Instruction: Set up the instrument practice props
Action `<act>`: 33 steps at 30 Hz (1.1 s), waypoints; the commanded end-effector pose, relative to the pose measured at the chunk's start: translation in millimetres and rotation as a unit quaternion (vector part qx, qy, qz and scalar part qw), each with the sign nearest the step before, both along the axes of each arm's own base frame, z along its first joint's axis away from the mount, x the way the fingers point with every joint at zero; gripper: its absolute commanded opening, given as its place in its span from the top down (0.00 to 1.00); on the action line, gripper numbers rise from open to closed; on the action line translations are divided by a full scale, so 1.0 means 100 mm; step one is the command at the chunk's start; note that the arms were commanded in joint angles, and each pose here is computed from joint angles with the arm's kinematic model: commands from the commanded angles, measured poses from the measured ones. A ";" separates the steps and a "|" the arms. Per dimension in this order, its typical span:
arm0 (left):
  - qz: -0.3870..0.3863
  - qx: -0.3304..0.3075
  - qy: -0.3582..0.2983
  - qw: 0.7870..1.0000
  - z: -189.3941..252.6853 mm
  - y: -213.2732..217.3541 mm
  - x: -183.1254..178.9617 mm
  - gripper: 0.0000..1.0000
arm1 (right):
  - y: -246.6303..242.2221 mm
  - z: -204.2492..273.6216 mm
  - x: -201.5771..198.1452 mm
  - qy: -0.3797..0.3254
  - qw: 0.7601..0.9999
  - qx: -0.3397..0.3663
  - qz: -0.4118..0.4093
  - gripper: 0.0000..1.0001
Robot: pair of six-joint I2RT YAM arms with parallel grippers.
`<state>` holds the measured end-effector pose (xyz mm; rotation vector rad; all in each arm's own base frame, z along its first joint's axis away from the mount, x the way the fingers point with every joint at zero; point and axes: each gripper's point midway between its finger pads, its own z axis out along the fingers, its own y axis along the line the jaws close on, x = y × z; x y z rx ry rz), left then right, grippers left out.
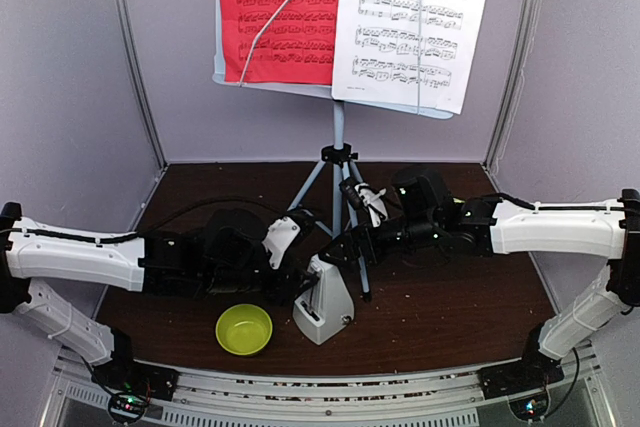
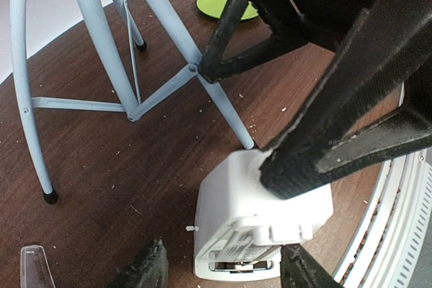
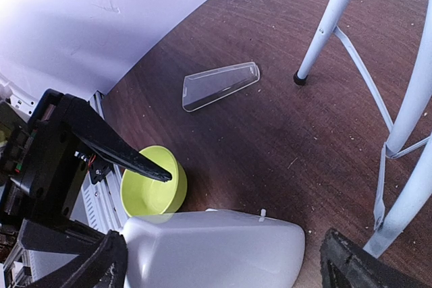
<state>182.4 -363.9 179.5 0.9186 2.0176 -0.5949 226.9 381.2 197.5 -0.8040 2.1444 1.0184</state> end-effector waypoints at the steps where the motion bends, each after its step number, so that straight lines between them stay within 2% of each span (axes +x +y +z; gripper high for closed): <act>1: 0.003 -0.061 -0.020 0.998 0.29 -0.05 0.02 0.41 | -0.27 -0.64 -0.07 0.032 0.993 -0.115 -0.014 0.01; 12: 0.017 -0.050 -0.027 0.998 0.23 0.08 0.03 0.43 | -0.27 -0.64 -0.08 0.032 0.992 -0.118 -0.009 0.01; 33: -0.029 -0.040 -0.018 0.999 0.19 -0.24 0.00 0.44 | -0.25 -0.61 -0.09 0.030 0.993 -0.112 -0.009 0.01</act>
